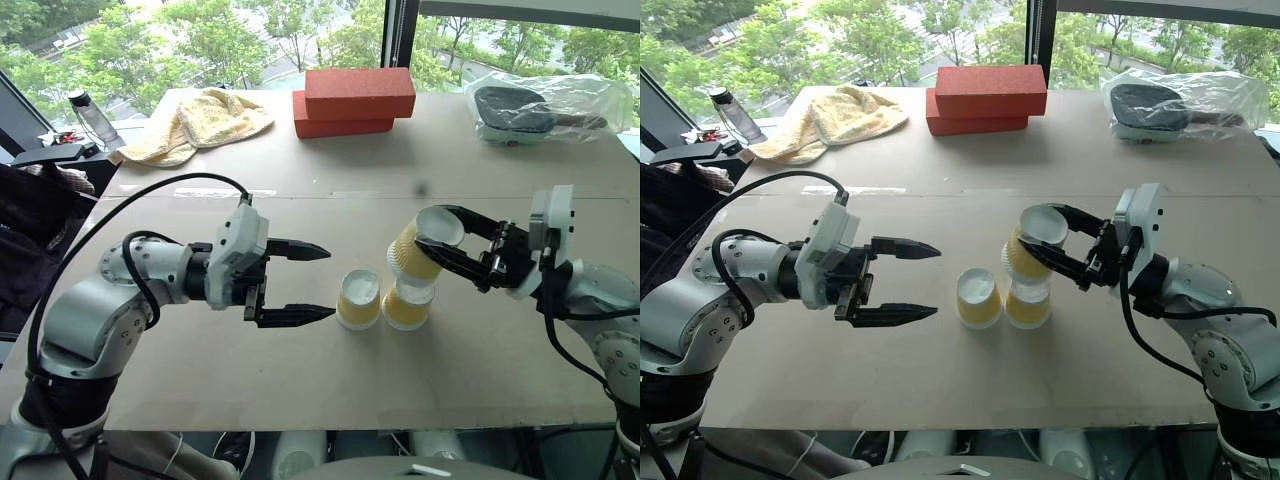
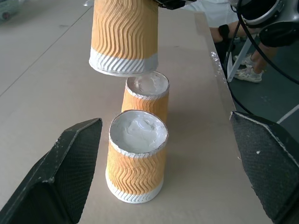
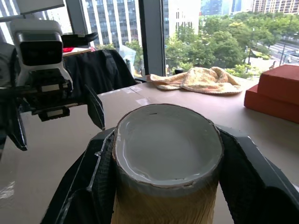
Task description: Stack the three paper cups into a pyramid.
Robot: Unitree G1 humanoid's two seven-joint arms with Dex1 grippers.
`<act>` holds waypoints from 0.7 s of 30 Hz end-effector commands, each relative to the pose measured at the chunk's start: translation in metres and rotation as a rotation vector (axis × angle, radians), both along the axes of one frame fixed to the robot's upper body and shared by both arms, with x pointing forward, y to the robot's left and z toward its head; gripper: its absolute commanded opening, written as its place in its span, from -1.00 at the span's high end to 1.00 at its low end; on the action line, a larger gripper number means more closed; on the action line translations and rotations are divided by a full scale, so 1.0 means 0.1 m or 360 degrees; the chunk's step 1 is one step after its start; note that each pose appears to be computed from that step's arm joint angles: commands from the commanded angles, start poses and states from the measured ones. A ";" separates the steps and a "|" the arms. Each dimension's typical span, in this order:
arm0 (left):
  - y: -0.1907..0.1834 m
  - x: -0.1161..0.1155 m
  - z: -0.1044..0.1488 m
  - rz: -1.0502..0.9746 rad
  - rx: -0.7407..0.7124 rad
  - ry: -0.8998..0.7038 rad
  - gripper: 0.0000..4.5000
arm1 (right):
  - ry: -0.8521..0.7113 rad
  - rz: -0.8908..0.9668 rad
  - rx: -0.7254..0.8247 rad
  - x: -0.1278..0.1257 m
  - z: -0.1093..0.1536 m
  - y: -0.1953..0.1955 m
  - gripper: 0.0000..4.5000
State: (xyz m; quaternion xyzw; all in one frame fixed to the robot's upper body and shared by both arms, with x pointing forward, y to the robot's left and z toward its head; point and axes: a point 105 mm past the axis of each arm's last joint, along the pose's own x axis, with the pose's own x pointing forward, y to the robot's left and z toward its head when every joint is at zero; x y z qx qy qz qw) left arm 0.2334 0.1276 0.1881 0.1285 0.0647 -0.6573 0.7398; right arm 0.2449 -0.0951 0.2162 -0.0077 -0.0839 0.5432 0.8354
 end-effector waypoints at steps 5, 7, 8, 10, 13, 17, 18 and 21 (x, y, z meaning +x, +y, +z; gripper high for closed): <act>-0.02 -0.06 0.05 0.0022 0.0027 -0.0096 -1.00 | -0.0027 0.0198 -0.0040 -0.14 0.06 0.16 0.00; 0.00 -0.05 0.01 0.0042 0.0059 -0.0097 -1.00 | -0.0016 0.0215 -0.0034 -0.14 0.04 0.19 0.00; 0.01 -0.05 0.00 0.0047 0.0059 -0.0094 -1.00 | -0.0015 0.0230 -0.0050 -0.14 0.01 0.21 0.00; 0.00 -0.06 0.00 0.0047 0.0048 -0.0088 -1.00 | -0.0014 0.0254 -0.0071 -0.14 -0.01 0.24 0.00; 0.00 -0.06 0.00 0.0049 0.0040 -0.0085 -1.00 | -0.0039 0.0256 -0.0085 -0.11 -0.01 0.26 0.00; -0.01 -0.06 0.01 0.0049 0.0036 -0.0088 -1.00 | -0.0056 0.0247 -0.0106 -0.08 -0.04 0.26 0.00; -0.01 -0.06 0.01 0.0049 0.0035 -0.0089 -1.00 | -0.0061 0.0245 -0.0112 -0.07 -0.05 0.26 0.00; -0.01 -0.05 0.01 0.0050 0.0030 -0.0090 -1.00 | -0.0082 0.0233 -0.0122 -0.05 -0.04 0.25 -0.75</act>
